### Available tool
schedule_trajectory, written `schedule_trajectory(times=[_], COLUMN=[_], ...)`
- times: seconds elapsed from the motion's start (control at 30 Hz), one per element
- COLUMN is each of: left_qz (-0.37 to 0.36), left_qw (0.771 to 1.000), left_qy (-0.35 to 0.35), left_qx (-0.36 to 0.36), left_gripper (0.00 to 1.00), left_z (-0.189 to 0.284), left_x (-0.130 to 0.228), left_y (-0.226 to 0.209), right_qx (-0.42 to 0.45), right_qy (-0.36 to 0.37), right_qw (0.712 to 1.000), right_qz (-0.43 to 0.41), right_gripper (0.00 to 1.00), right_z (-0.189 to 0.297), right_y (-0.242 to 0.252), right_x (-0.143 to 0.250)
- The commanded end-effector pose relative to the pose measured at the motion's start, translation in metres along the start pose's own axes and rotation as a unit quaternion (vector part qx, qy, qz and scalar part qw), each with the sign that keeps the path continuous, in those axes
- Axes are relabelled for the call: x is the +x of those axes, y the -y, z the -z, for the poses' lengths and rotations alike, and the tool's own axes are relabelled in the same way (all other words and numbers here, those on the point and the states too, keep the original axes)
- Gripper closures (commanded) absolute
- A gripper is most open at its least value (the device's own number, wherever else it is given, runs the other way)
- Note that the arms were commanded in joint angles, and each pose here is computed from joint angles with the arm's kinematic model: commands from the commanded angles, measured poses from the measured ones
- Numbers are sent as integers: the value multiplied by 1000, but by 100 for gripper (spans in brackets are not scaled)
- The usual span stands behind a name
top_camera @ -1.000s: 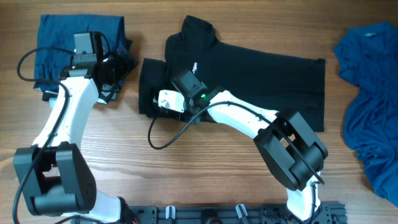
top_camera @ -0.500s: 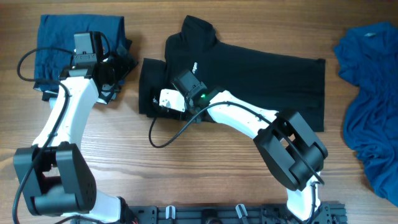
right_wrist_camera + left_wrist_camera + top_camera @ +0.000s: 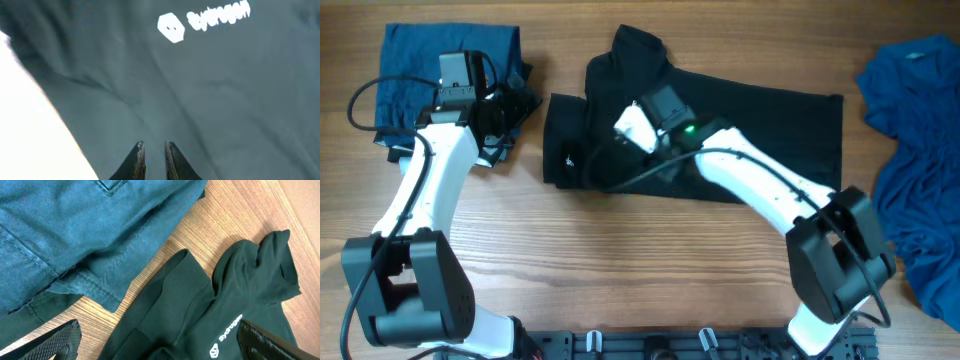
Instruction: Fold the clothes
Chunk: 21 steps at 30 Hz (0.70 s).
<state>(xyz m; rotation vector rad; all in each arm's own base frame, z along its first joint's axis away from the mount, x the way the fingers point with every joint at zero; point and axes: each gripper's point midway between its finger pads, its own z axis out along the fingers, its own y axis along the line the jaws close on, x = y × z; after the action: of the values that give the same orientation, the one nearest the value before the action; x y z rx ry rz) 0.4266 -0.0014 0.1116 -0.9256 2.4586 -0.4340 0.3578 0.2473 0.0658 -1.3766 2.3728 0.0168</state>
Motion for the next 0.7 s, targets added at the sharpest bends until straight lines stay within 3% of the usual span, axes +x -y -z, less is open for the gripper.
schedule_trajectory(times=[0.0, 0.23, 0.67], left_qz=[-1, -1, -1], left_qw=[1000, 1000, 1000], left_qy=[-6, -6, -6], left_qx=[3, 3, 3], left_gripper=[0, 0, 0], left_z=[-1, -1, -1], left_x=[3, 3, 3], left_y=[1, 1, 1], right_qx=[-108, -205, -220], right_qy=[5, 23, -8], right_qw=[993, 975, 966], right_qz=[-50, -82, -133], right_gripper=[93, 96, 96], right_z=[-15, -11, -31], right_y=[-13, -42, -48], right_x=[15, 11, 20])
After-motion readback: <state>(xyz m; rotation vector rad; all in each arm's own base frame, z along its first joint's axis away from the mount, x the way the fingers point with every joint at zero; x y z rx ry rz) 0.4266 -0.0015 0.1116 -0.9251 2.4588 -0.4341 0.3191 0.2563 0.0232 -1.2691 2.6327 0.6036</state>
